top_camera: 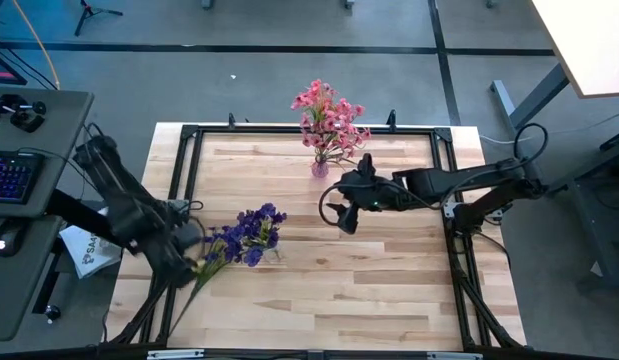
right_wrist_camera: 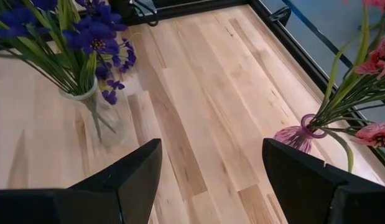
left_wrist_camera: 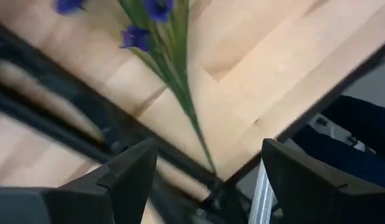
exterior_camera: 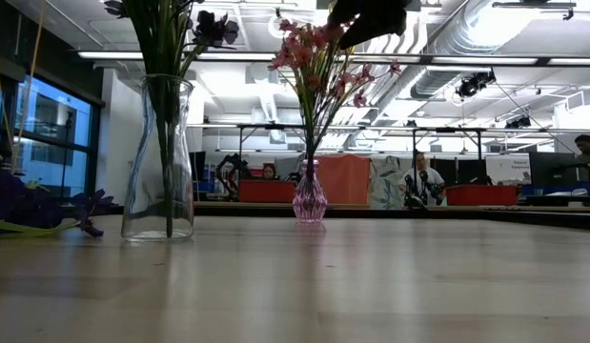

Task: Sort flowers into vase by color
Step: Put the purple flowers into the transparent vase

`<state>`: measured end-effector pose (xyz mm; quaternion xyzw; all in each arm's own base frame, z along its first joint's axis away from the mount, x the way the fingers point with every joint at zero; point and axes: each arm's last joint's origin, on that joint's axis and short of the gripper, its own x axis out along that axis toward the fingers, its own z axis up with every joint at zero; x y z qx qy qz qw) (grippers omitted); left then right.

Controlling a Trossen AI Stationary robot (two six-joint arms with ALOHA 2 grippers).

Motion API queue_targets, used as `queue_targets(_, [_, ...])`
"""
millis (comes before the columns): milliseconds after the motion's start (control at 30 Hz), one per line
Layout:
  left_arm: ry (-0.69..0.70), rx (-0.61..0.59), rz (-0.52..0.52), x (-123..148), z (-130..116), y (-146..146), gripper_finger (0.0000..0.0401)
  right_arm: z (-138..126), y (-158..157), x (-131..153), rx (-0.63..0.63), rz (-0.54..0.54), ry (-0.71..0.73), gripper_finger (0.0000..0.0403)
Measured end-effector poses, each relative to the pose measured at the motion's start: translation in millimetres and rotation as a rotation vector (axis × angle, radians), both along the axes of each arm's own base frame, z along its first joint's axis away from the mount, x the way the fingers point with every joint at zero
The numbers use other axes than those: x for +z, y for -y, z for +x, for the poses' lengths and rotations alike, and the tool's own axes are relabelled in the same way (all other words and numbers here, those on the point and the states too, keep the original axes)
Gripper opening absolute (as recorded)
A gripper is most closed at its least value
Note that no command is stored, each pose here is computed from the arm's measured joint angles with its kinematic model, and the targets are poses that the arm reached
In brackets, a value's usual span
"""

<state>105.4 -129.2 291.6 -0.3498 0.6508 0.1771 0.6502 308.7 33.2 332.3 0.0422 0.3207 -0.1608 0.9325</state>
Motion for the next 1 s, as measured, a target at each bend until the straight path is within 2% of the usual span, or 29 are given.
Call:
queue_targets(133, [-0.064,0.036,0.021,-47,8,16,0.0278,0,0,0,0.004,-0.005,-0.001,0.0272])
queue_targets(300, [-0.220,0.096,0.127,-92,7,16,0.0278,0,0,0,0.005,-0.005,-0.002,0.0272])
queue_targets(633, [-0.191,0.119,0.157,-119,21,32,0.0278,1,10,0,-0.027,-0.004,-0.002,0.0272])
queue_targets(900, [-0.214,0.045,0.222,-141,34,35,0.0278,2,17,0,-0.041,0.005,-0.003,0.0272])
queue_targets(1000, [-0.214,0.018,0.217,-148,39,37,0.0278,2,17,0,-0.041,0.005,-0.002,0.0272])
